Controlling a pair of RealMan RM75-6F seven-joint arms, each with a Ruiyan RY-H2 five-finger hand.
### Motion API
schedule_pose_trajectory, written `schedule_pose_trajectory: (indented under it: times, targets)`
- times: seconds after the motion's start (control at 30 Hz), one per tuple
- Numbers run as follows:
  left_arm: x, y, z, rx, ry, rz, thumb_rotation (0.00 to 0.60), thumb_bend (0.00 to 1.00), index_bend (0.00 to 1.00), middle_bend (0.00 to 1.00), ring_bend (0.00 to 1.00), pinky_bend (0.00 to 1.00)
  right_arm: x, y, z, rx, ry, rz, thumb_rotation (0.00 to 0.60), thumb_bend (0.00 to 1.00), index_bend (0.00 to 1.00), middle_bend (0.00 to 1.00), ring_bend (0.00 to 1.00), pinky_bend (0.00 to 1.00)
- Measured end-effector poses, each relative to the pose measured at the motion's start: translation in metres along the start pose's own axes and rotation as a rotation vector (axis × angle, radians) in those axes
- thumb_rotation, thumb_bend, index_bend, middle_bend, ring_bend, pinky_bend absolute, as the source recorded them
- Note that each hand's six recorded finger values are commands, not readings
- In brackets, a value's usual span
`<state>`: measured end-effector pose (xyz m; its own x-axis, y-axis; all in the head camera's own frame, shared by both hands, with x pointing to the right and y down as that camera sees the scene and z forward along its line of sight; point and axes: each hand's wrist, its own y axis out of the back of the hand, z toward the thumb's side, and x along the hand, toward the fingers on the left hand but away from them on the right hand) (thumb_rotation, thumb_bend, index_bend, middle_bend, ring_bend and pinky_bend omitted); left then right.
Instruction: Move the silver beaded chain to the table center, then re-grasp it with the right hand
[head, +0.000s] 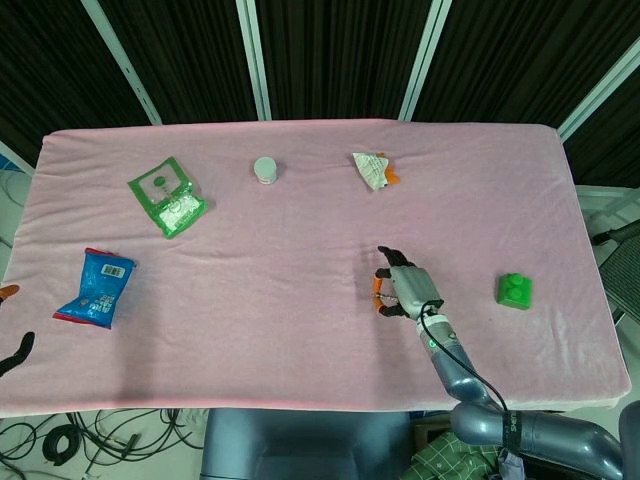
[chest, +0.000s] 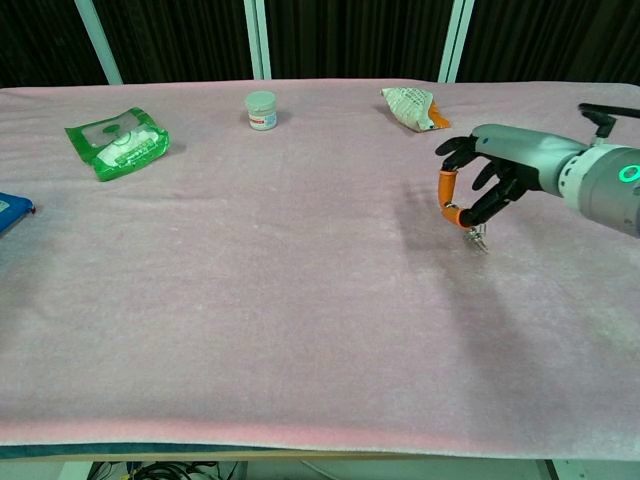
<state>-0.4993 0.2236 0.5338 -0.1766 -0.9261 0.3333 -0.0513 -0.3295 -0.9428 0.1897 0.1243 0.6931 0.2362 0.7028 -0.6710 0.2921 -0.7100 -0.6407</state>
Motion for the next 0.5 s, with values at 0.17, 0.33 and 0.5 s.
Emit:
schedule_pose_trajectory:
  times: [0.17,0.33,0.5]
  targets:
    - [0.0,0.002,-0.001,-0.012,-0.003,0.002,0.6,0.3,0.23,0.04,0.0,0.0,-0.01,-0.014,0.026,0.096,0.008,0.02,0.6,0.39,0.68,0.03,0.04,0.2]
    - [-0.001,0.003,-0.002,-0.019,-0.011,-0.002,0.6,0.3,0.23,0.04,0.0,0.0,-0.02,-0.028,0.051,0.137,-0.009,0.043,0.6,0.39,0.68,0.03,0.04,0.2]
    - [0.0,0.003,-0.001,-0.023,-0.017,-0.006,0.6,0.3,0.23,0.04,0.0,0.0,-0.026,-0.034,0.068,0.173,-0.025,0.042,0.6,0.36,0.68,0.03,0.04,0.2]
